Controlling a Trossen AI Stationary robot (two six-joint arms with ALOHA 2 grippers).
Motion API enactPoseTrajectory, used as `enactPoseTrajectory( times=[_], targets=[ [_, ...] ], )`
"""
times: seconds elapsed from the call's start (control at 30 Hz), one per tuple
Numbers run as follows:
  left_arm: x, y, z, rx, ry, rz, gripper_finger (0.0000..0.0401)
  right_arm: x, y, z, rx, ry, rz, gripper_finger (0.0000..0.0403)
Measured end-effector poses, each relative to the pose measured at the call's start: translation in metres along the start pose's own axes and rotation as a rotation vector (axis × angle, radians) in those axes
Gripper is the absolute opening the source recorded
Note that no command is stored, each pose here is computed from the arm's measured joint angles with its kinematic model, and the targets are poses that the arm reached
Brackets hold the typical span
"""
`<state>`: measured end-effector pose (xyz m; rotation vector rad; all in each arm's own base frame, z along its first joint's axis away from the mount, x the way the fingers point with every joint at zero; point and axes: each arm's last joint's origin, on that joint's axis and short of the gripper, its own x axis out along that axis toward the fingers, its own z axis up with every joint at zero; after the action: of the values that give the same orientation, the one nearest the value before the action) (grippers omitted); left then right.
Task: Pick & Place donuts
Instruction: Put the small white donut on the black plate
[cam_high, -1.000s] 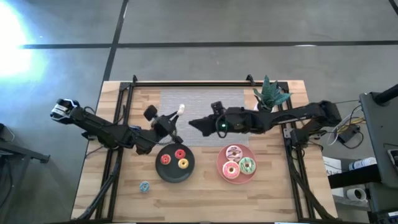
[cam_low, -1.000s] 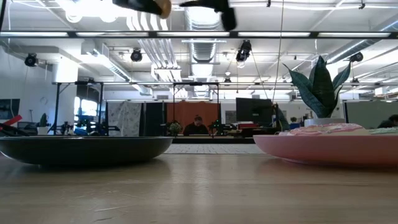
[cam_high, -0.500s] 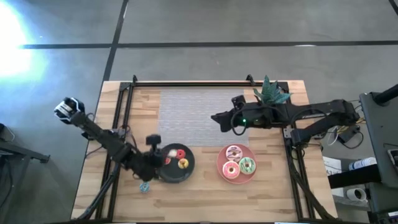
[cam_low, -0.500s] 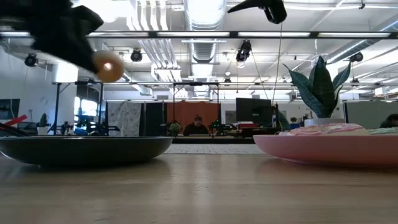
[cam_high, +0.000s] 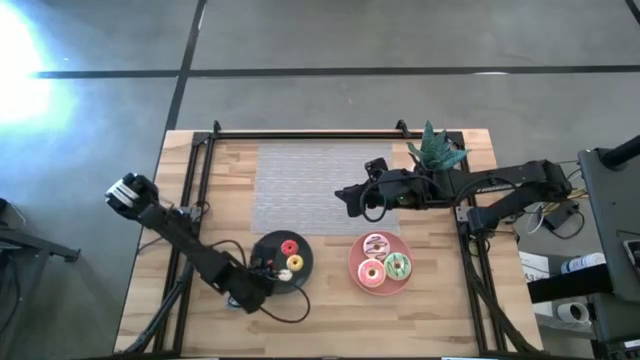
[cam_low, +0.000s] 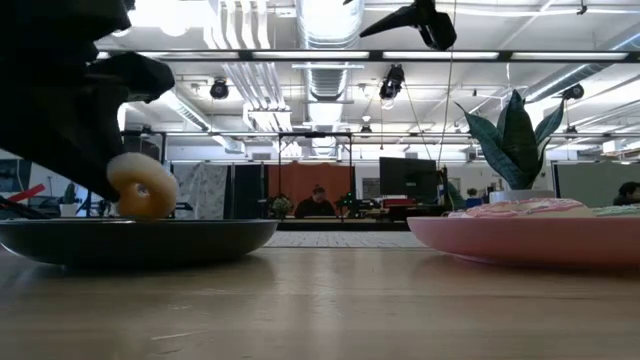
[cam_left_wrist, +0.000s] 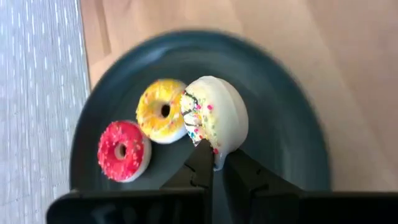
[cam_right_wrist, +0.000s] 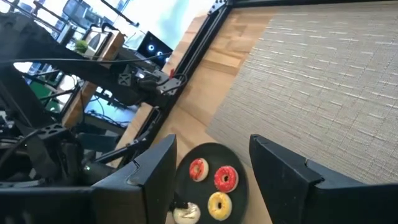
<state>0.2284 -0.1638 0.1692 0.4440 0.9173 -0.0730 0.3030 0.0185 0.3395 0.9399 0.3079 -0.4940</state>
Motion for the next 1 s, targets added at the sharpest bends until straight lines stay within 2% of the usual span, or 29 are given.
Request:
enactPoseTrajectory(
  times=[0.17, 0.4, 0.5, 0.6, 0.87, 1.0],
  targets=[
    [0.01, -0.003, -0.003, 0.026, 0.031, 0.013, 0.0, -0.002, 0.0, 0.001, -0.013, 0.002, 0.006, 0.0194],
    [0.025, -0.01, -0.007, 0.244, 0.082, 0.07, 0.0, -0.001, 0.0, -0.001, -0.022, 0.017, 0.008, 0.0194],
    [0.027, -0.011, -0.003, 0.238, 0.079, 0.091, 0.0, -0.001, 0.0, -0.001, -0.03, 0.023, 0.009, 0.0194],
    [0.028, -0.011, 0.001, 0.182, 0.072, 0.093, 0.001, -0.001, 0.0, -0.003, -0.038, 0.027, 0.01, 0.0194],
    [0.025, -0.011, 0.009, 0.129, 0.054, 0.081, 0.0097, -0.001, 0.0, -0.003, -0.042, 0.028, 0.008, 0.0194],
    [0.02, -0.009, 0.01, 0.129, 0.1, 0.067, 0.0122, -0.001, 0.0, -0.003, -0.043, 0.03, 0.009, 0.0194]
  ],
)
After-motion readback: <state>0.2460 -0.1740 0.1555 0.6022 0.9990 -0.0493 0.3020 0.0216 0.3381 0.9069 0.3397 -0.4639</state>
